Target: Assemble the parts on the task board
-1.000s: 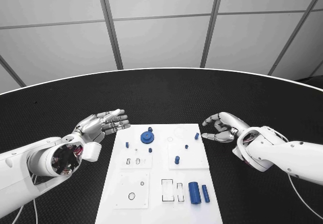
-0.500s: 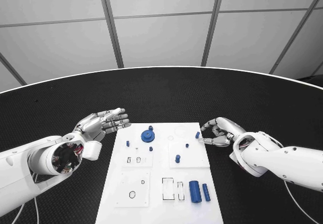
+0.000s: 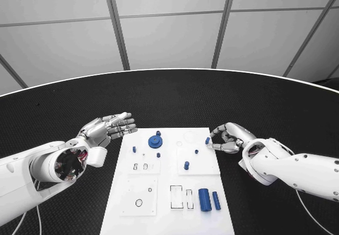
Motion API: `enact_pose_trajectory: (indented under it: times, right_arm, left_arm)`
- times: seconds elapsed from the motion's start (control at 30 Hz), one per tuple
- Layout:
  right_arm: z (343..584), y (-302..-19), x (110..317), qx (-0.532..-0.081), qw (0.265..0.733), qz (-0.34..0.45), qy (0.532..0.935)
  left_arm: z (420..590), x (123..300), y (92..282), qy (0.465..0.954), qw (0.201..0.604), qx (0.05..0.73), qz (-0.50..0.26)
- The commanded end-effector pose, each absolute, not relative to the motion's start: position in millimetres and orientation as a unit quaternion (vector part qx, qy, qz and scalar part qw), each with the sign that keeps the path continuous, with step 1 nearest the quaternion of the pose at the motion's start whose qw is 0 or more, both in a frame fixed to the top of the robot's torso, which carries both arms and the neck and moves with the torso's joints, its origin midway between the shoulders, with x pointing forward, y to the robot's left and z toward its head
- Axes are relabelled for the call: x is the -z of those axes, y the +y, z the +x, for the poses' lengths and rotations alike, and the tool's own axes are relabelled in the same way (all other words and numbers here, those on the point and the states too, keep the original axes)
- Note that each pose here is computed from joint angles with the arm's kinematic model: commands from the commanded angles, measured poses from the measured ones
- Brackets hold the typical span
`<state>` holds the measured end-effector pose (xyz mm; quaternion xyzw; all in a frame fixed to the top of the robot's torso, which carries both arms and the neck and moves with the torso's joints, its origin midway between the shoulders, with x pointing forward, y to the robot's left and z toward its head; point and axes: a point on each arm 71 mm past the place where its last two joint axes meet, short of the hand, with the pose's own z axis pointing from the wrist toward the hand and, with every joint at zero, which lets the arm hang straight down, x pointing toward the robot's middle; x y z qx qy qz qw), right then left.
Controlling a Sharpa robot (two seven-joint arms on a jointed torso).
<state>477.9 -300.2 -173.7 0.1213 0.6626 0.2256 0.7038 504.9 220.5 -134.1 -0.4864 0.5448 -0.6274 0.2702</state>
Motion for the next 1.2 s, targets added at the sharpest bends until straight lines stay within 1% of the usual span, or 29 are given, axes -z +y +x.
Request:
enact_pose_trajectory:
  times: [0.03,0.53,1.2]
  right_arm:
    - [478.5,-299.0,173.8,-0.226,0.704,0.122,0.662]
    - [482.4,-290.5,175.4,-0.230,0.702,0.120,0.664]
    - [485.8,-289.9,176.6,-0.223,0.703,0.126,0.664]
  left_arm:
    - [504.9,134.1,220.7,0.545,0.270,0.627,-0.487]
    - [504.2,134.2,220.8,0.546,0.269,0.627,-0.487]
    - [503.7,134.6,221.0,0.549,0.265,0.626,-0.487]
